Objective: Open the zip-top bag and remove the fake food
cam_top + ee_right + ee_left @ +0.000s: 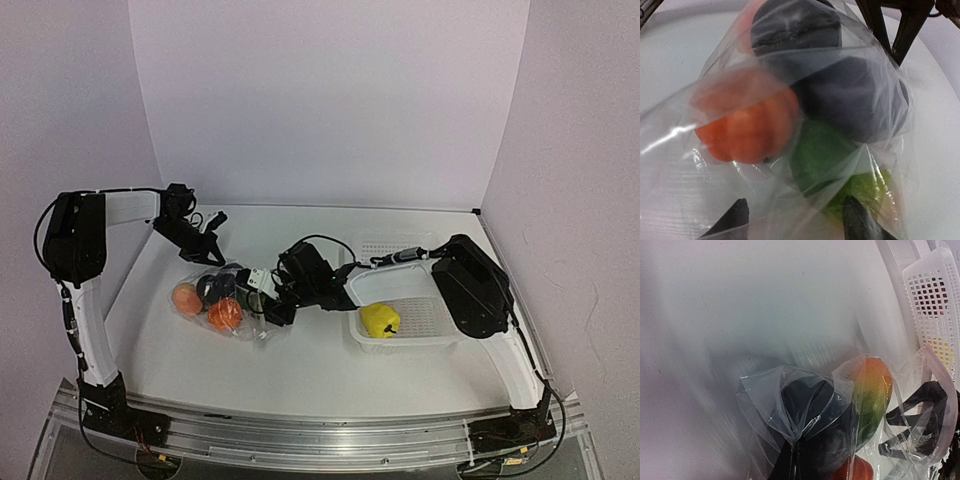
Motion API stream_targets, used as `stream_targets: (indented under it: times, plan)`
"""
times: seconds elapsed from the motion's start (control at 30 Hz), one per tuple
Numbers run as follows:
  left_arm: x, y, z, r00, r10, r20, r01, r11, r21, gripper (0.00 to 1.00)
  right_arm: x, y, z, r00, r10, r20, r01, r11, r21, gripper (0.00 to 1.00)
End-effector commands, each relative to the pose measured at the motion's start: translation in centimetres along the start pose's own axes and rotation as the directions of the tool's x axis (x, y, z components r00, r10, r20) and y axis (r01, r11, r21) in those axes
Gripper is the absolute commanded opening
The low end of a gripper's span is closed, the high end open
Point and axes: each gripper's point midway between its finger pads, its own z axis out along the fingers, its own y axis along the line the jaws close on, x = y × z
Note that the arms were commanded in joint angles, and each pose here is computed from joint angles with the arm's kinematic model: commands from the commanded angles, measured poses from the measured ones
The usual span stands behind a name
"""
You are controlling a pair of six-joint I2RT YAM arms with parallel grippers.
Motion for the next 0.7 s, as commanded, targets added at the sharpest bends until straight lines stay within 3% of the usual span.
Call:
stream_targets:
  times: [0.0, 0.23, 0.47, 0.67]
  plan:
    - [0.4, 0.5, 1.2, 0.999, 0.047, -0.025, -0.047, 0.999, -0.020, 0.00, -3.5, -1.2, 0.1, 0.988, -0.108, 0.108, 0.103, 0.994, 0.048, 0.70]
    - [1.5, 1.1, 2.2, 0.994, 0.086, -0.072, -0.088, 0.996, -0.030, 0.00, -1.1, -2.6, 1.6, 0.975, -0.222, 0.008, 0.220, 0.970, 0.105, 0.76]
    - [1.4, 0.7, 2.2, 0.992, 0.102, -0.070, -0.103, 0.995, -0.011, 0.00, 2.7, -3.1, 2.8, 0.986, -0.132, -0.100, 0.134, 0.991, 0.019, 0.76]
    - [1.5, 0.0, 2.1, 0.991, 0.118, -0.069, -0.116, 0.993, 0.030, 0.00, 5.1, -3.8, 3.6, 0.978, -0.018, -0.206, 0.023, 1.000, 0.021, 0.82]
